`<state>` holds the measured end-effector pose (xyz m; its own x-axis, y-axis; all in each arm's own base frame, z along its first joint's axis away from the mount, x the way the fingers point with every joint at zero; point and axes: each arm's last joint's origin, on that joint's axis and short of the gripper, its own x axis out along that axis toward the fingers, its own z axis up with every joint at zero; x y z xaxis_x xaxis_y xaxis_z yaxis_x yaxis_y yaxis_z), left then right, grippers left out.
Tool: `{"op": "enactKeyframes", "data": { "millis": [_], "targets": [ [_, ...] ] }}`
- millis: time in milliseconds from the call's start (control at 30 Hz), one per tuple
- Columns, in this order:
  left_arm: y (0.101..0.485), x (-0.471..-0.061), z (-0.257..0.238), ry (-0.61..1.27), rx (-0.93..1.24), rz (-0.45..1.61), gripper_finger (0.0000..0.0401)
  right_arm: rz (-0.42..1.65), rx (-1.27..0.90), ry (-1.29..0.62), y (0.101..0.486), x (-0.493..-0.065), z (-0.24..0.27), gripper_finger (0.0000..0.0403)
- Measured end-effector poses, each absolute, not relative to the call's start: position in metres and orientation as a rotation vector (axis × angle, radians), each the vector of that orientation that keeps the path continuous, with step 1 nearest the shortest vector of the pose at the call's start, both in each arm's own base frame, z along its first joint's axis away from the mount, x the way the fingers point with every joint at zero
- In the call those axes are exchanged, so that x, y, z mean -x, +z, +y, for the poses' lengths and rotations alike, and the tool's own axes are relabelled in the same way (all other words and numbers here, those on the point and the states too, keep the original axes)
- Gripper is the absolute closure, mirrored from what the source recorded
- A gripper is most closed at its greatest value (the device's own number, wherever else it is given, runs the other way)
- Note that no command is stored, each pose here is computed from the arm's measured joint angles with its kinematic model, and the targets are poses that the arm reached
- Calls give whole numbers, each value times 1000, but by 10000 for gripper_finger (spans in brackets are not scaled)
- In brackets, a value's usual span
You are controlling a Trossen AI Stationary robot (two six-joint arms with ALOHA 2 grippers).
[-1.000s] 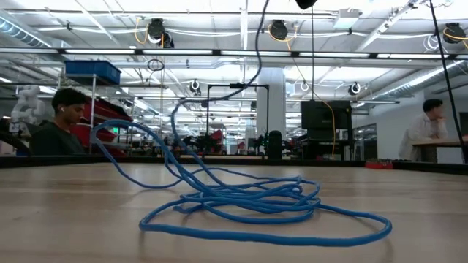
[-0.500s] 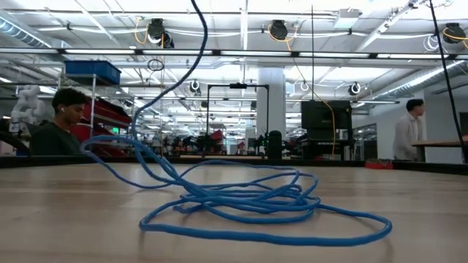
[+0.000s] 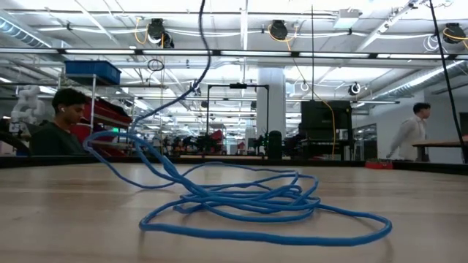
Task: Coil cords
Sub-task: Uncoil the blue wire from the spool
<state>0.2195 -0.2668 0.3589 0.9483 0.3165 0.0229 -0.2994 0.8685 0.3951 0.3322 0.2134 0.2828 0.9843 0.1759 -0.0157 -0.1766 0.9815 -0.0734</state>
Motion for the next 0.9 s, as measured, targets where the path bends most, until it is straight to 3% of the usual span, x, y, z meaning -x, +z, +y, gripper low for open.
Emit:
{"op": "enactKeyframes", "data": {
  "millis": [367, 733, 900],
  "targets": [
    [359, -220, -267, 322, -406, 43, 399, 18, 82, 153, 266, -346, 210, 257],
    [359, -220, -267, 322, -405, 43, 399, 17, 82, 164, 263, -347, 211, 334],
    [359, -220, -267, 322, -403, 42, 399, 26, 89, 160, 253, -352, 212, 343]
  ]
}}
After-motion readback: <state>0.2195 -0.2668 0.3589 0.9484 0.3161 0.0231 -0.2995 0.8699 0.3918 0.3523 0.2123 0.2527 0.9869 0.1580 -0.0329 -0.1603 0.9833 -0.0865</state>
